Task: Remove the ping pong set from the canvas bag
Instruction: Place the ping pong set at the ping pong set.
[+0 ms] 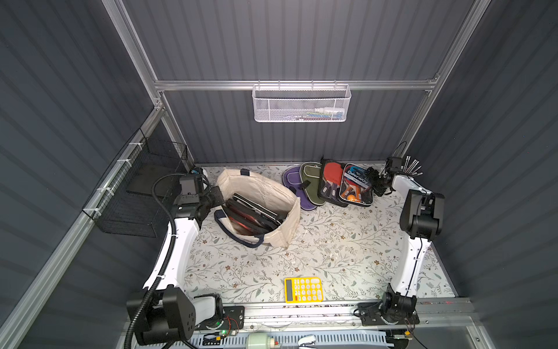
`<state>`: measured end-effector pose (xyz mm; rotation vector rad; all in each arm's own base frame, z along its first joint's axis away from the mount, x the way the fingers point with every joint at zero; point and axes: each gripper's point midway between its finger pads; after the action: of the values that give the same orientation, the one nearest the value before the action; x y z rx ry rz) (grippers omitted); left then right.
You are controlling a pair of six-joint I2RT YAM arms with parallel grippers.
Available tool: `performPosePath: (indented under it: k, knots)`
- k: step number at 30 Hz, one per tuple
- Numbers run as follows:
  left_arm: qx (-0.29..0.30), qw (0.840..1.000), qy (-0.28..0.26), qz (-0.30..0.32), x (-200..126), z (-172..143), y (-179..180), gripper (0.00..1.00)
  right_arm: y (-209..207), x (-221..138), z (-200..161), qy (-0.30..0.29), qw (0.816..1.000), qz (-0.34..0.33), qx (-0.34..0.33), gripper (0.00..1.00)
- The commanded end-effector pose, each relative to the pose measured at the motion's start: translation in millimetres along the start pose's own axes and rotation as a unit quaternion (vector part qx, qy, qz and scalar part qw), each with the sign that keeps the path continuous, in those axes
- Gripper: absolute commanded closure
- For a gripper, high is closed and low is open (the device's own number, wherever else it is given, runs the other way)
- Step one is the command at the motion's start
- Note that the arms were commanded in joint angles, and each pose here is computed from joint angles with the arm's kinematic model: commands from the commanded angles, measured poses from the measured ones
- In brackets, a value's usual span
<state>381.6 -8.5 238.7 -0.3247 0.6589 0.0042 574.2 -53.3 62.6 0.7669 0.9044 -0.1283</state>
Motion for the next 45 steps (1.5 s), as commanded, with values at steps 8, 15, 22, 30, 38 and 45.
performPosePath:
  k: [8, 15, 22, 30, 38, 45]
  knots:
    - [0.000, 1.000, -0.014, -0.009, -7.7, 6.3, -2.6, 1.00, 29.8, -50.5, 21.8, -0.060, 0.996, -0.017, -0.061, 0.01]
    - [0.000, 1.000, -0.013, -0.010, -8.2, 5.3, -2.9, 1.00, 50.6, -88.3, 20.5, -0.093, 0.990, -0.022, -0.100, 0.01]
    - [0.000, 1.000, -0.011, -0.014, -6.6, 4.5, -4.0, 1.00, 136.1, -149.4, -12.4, -0.131, 0.970, 0.055, -0.198, 0.01]
    - [0.001, 1.000, -0.006, -0.020, -4.9, 1.9, -5.7, 1.00, 231.3, -222.6, -72.3, -0.147, 0.926, 0.139, -0.320, 0.01]
    - [0.000, 1.000, -0.001, -0.021, -2.3, 0.6, -5.9, 1.00, 291.2, -261.8, -149.8, -0.112, 0.874, 0.214, -0.421, 0.01]
    - [0.001, 1.000, 0.002, -0.022, -0.9, -0.6, -5.9, 1.00, 324.4, -279.7, -218.9, -0.076, 0.826, 0.260, -0.494, 0.01]
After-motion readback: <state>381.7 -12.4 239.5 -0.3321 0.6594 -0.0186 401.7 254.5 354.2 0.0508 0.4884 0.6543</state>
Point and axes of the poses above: each gripper's point midway between its finger pads, its own x axis out along the fingers, its own y axis along the line the jaws close on, z = x × y, and after that the axes turned 2 degrees about -x, right-handed
